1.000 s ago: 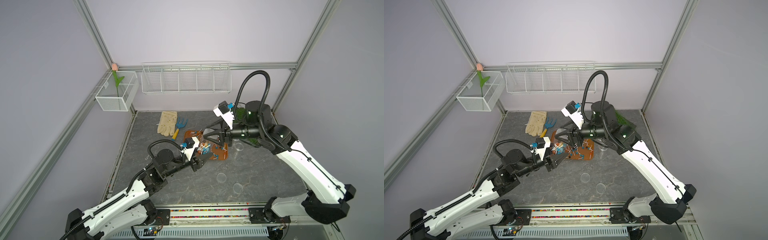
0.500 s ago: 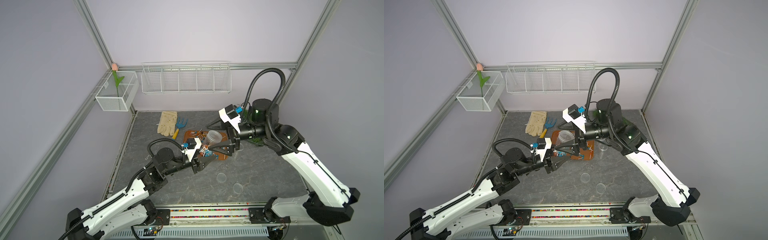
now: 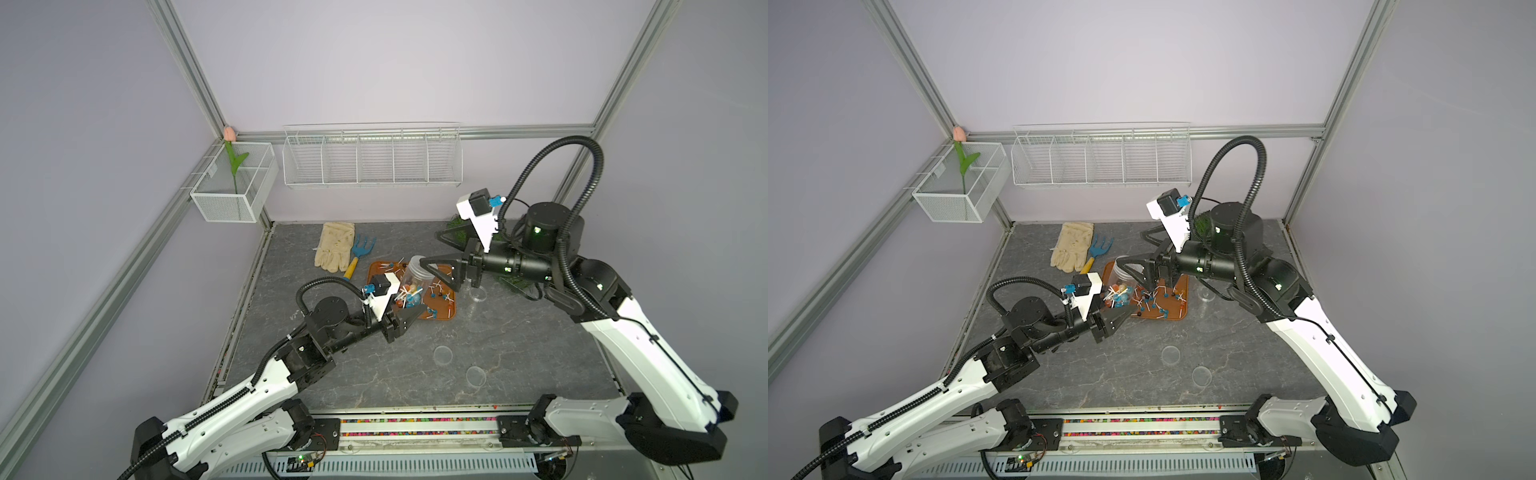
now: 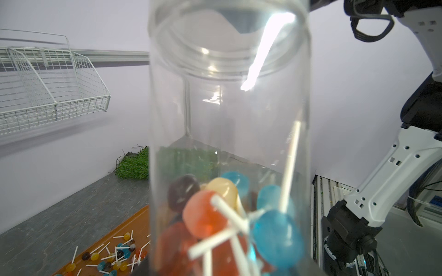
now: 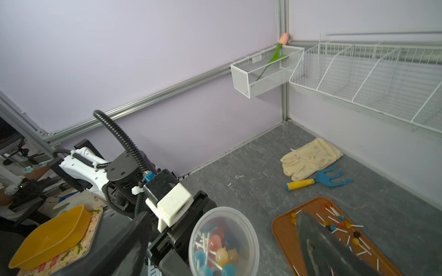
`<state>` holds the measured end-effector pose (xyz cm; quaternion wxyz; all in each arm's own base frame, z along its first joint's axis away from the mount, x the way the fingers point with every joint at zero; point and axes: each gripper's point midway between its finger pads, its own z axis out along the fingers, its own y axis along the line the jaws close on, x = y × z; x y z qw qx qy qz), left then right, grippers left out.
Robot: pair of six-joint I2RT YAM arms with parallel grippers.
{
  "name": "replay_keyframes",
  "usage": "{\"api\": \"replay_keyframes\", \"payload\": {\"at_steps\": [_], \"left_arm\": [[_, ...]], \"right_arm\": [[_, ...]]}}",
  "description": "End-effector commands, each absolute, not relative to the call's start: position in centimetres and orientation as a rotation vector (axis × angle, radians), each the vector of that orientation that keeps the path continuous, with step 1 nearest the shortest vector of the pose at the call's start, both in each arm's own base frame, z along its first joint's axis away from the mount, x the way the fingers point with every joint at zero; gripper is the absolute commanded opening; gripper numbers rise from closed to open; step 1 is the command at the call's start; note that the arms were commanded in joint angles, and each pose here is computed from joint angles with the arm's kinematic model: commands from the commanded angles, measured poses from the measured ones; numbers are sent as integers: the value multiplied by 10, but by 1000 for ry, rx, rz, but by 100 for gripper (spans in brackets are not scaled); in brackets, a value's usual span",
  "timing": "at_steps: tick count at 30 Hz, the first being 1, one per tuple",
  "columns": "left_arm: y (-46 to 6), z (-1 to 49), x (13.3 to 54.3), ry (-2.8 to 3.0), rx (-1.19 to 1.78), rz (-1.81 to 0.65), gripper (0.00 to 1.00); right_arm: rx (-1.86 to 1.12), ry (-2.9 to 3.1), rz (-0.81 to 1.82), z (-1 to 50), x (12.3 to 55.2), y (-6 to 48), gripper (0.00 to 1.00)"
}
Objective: Pour the candies out of the jar
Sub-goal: Unscrew the lid from the jar.
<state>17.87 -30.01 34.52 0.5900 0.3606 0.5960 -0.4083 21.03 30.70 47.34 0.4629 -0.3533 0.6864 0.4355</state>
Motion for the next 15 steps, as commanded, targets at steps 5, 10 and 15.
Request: {"api": "replay_keyframes", "payload": {"at_steps": [5, 10, 15], "left_arm": [[-296, 337, 186, 1400, 824, -892, 44], [-294, 337, 185, 1398, 822, -890, 45], [-293, 337, 184, 1396, 822, -890, 44]], "right_arm": [[-840, 1862, 1098, 440, 217, 329, 87], [-843, 1868, 1103, 437, 219, 334, 64], [-864, 1848, 1097, 439, 217, 335, 48]]}}
